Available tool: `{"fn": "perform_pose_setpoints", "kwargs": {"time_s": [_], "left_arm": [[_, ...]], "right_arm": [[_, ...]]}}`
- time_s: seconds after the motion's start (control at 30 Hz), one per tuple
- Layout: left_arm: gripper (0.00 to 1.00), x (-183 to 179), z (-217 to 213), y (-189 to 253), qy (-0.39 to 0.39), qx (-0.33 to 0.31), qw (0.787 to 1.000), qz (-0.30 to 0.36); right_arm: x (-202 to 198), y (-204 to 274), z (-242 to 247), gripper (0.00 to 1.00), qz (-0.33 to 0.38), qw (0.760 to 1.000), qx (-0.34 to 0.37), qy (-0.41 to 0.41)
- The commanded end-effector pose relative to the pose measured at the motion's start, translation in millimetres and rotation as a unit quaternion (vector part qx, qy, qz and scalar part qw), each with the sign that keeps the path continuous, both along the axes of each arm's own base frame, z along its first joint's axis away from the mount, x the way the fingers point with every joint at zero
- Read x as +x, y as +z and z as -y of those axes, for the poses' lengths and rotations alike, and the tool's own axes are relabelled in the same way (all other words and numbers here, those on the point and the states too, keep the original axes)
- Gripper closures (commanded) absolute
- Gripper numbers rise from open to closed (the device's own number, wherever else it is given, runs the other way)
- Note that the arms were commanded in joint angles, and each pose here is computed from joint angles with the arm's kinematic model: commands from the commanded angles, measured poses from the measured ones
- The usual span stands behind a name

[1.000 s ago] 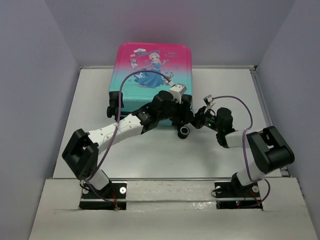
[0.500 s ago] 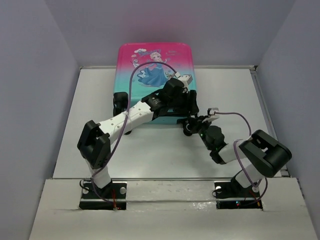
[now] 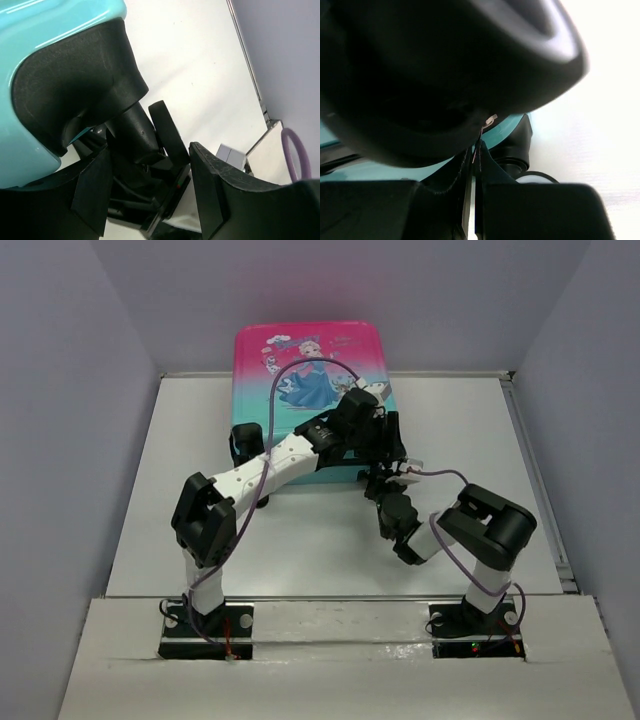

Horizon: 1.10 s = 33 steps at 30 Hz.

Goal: Pack the luggage

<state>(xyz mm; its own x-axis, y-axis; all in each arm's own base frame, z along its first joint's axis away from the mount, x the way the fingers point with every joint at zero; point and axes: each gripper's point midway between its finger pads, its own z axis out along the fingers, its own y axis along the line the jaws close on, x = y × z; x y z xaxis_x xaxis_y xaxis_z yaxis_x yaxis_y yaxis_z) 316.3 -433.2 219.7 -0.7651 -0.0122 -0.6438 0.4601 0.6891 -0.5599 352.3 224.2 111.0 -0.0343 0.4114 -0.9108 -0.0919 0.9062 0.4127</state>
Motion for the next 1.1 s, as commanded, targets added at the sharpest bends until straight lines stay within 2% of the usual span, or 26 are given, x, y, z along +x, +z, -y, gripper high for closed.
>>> {"fn": "perform_pose_setpoints", "kwargs": {"time_s": [0.0, 0.13, 0.2, 0.27, 0.3, 0.33, 0.37, 0.53, 0.6, 0.7, 0.73, 0.77, 0.8, 0.87, 0.9, 0.93, 1.0, 1.03, 1.07], "left_arm": [[0.66, -28, 82, 145, -0.126, -0.227, 0.958, 0.125], [0.50, -48, 97, 158, -0.169, -0.244, 0.949, 0.105], [0.47, -59, 102, 161, -0.184, -0.247, 0.946, 0.104], [0.33, -63, 105, 164, -0.189, -0.250, 0.944, 0.105], [0.24, -66, 106, 165, -0.197, -0.252, 0.942, 0.101], [0.11, -67, 105, 167, -0.202, -0.254, 0.940, 0.104], [0.01, -68, 103, 170, -0.204, -0.253, 0.940, 0.108], [0.01, -81, 66, 192, -0.213, -0.227, 0.933, 0.180], [0.01, -95, 43, 215, -0.224, -0.235, 0.922, 0.213], [0.01, -98, 22, 205, -0.208, -0.219, 0.928, 0.219], [0.01, -100, 7, 223, -0.186, -0.229, 0.925, 0.239], [0.01, -94, 0, 207, -0.172, -0.216, 0.933, 0.231], [0.01, -94, -17, 219, -0.147, -0.220, 0.933, 0.245], [0.01, -81, -38, 199, -0.114, -0.199, 0.943, 0.239], [0.01, -77, -57, 203, -0.077, -0.191, 0.947, 0.246], [0.01, -72, -69, 182, -0.056, -0.168, 0.956, 0.235], [0.01, -60, -99, 169, -0.007, -0.134, 0.962, 0.238], [0.01, -56, -131, 152, 0.049, -0.092, 0.966, 0.236], [0.01, -55, -148, 149, 0.076, -0.079, 0.964, 0.242]], "right_arm": [[-57, 72, -165, 0.93, 0.103, 0.953, 0.072, 0.274], [-80, 57, -211, 0.93, 0.101, 0.931, 0.059, 0.345], [-90, 56, -212, 0.93, 0.102, 0.925, 0.078, 0.357], [-95, 56, -204, 0.93, 0.100, 0.923, 0.103, 0.356], [-93, 55, -199, 0.93, 0.098, 0.928, 0.103, 0.345], [-90, 56, -190, 0.93, 0.095, 0.934, 0.105, 0.328], [-82, 55, -164, 0.93, 0.097, 0.947, 0.100, 0.290], [-72, 40, -93, 0.93, 0.068, 0.968, 0.102, 0.218], [-70, 29, -66, 0.93, 0.053, 0.974, 0.094, 0.197], [-74, 18, -46, 0.93, 0.039, 0.975, 0.098, 0.196], [-72, 16, -42, 0.93, 0.036, 0.975, 0.098, 0.197], [-70, 15, -37, 0.93, 0.033, 0.974, 0.105, 0.200], [-71, 12, -33, 0.93, 0.028, 0.974, 0.102, 0.201], [-72, 15, -35, 0.93, 0.030, 0.970, 0.104, 0.218], [-73, 15, -35, 0.93, 0.029, 0.969, 0.105, 0.220], [-73, 16, -37, 0.93, 0.028, 0.968, 0.104, 0.225], [-71, 15, -40, 0.93, 0.021, 0.969, 0.098, 0.225], [-69, 11, -40, 0.93, 0.012, 0.971, 0.093, 0.222], [-69, 12, -39, 0.93, 0.011, 0.972, 0.091, 0.219]]}}
